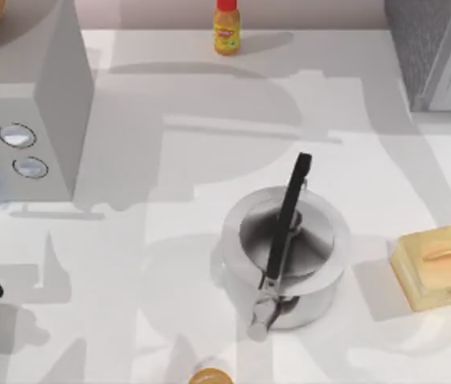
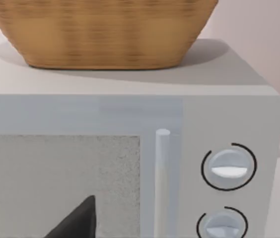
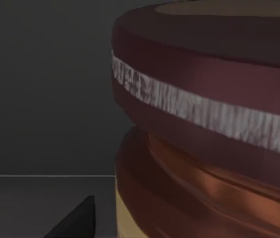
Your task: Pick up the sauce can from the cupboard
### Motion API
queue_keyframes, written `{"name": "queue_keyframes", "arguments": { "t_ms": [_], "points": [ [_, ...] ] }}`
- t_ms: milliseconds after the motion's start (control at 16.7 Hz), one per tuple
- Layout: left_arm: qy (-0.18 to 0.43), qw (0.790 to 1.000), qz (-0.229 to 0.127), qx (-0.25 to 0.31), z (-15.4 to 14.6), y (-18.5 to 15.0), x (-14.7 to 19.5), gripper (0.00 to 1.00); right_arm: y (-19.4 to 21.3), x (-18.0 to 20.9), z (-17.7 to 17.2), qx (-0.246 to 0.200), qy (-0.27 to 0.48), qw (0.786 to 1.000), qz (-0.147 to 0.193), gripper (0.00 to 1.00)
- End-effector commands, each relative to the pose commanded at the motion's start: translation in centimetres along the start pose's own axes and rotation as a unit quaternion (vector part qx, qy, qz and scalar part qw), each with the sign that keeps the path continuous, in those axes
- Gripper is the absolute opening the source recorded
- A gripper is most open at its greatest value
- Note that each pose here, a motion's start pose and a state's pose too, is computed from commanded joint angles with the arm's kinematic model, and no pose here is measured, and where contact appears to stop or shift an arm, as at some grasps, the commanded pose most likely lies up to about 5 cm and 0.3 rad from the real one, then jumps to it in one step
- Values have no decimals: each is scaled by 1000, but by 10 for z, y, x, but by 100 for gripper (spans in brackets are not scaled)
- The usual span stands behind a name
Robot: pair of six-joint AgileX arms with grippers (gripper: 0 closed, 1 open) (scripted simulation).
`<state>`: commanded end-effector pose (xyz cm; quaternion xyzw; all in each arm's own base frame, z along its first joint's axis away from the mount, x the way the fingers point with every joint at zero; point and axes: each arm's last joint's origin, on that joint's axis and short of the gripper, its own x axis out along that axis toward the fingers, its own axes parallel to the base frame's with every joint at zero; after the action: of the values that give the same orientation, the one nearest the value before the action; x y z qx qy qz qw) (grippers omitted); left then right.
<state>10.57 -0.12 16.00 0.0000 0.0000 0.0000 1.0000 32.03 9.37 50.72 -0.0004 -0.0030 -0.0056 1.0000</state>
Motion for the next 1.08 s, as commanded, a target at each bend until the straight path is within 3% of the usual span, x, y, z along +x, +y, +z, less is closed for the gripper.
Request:
{"name": "queue_keyframes", "arguments": {
  "t_ms": [780, 1080],
  "points": [
    [0, 1000, 0, 0, 0, 0, 0, 100, 0, 0, 0, 0, 0, 1000, 0, 2],
    [0, 1000, 0, 0, 0, 0, 0, 100, 0, 0, 0, 0, 0, 1000, 0, 0]
  ]
}}
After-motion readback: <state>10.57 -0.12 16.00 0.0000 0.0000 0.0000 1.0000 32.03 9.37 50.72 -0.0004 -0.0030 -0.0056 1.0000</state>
